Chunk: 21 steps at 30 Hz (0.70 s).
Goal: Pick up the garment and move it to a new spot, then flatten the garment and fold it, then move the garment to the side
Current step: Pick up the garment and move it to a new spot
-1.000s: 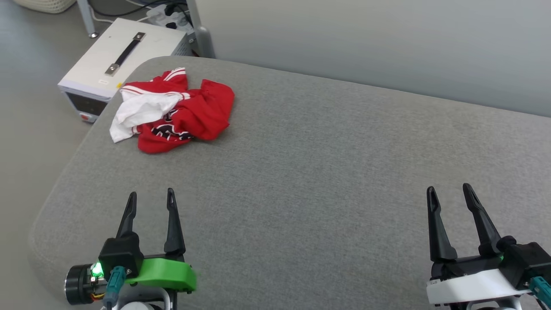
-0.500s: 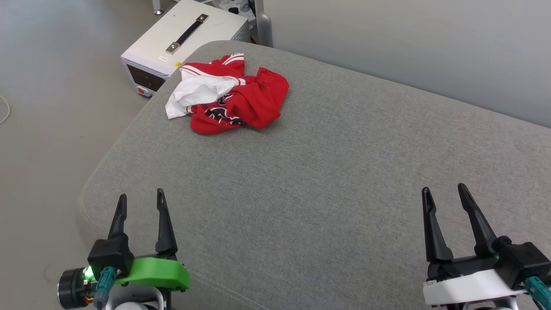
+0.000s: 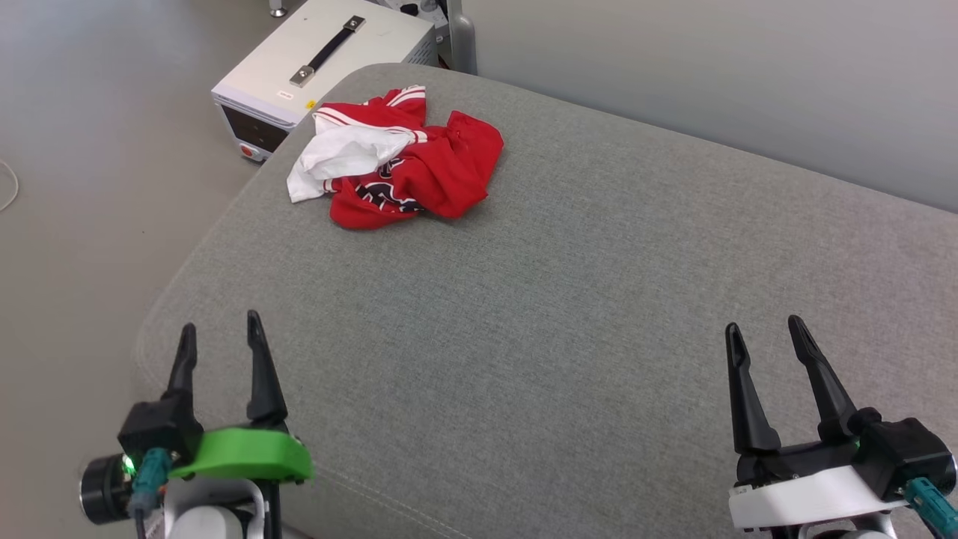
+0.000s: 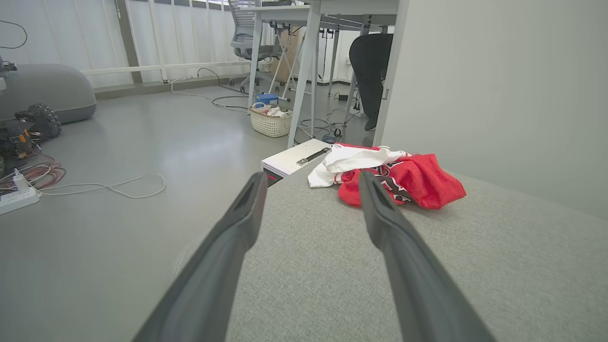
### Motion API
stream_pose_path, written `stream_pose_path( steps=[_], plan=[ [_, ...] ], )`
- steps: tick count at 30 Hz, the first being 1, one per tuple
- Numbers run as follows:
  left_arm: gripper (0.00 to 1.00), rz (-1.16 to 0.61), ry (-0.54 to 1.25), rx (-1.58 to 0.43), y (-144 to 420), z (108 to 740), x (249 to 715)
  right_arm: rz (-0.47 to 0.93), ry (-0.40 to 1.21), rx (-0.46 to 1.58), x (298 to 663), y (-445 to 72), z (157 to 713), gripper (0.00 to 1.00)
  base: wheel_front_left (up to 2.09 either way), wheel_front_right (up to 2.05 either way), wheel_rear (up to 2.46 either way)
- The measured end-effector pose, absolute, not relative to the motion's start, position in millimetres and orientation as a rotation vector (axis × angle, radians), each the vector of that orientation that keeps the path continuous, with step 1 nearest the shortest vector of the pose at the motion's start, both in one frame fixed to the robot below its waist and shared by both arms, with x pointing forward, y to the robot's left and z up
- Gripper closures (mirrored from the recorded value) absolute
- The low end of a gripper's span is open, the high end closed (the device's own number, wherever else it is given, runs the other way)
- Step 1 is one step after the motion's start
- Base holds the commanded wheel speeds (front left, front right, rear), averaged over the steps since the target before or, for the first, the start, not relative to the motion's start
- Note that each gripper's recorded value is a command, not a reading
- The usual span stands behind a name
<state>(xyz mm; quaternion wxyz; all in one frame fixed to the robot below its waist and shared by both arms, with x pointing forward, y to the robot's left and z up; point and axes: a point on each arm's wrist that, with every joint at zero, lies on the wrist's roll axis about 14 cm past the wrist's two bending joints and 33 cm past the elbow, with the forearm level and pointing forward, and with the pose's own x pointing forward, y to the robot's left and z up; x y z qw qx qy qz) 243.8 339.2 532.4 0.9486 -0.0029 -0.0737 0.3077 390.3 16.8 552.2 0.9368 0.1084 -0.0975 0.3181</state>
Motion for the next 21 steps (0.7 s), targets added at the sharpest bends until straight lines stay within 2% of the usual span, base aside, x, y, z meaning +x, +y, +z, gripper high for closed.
stream_pose_path(
  steps=[14, 21],
  plan=[
    [0.00, 0.578, -0.391, 0.090, 397, 629, 347, 0.662, -0.299, 0.154, 426, 19, 560, 0.00, 0.00, 0.00, 0.00],
    [0.00, 0.490, -0.359, 0.138, 411, 632, 423, 0.627, -0.300, 0.132, 451, 3, 543, 0.00, 0.00, 0.00, 0.00]
  ],
)
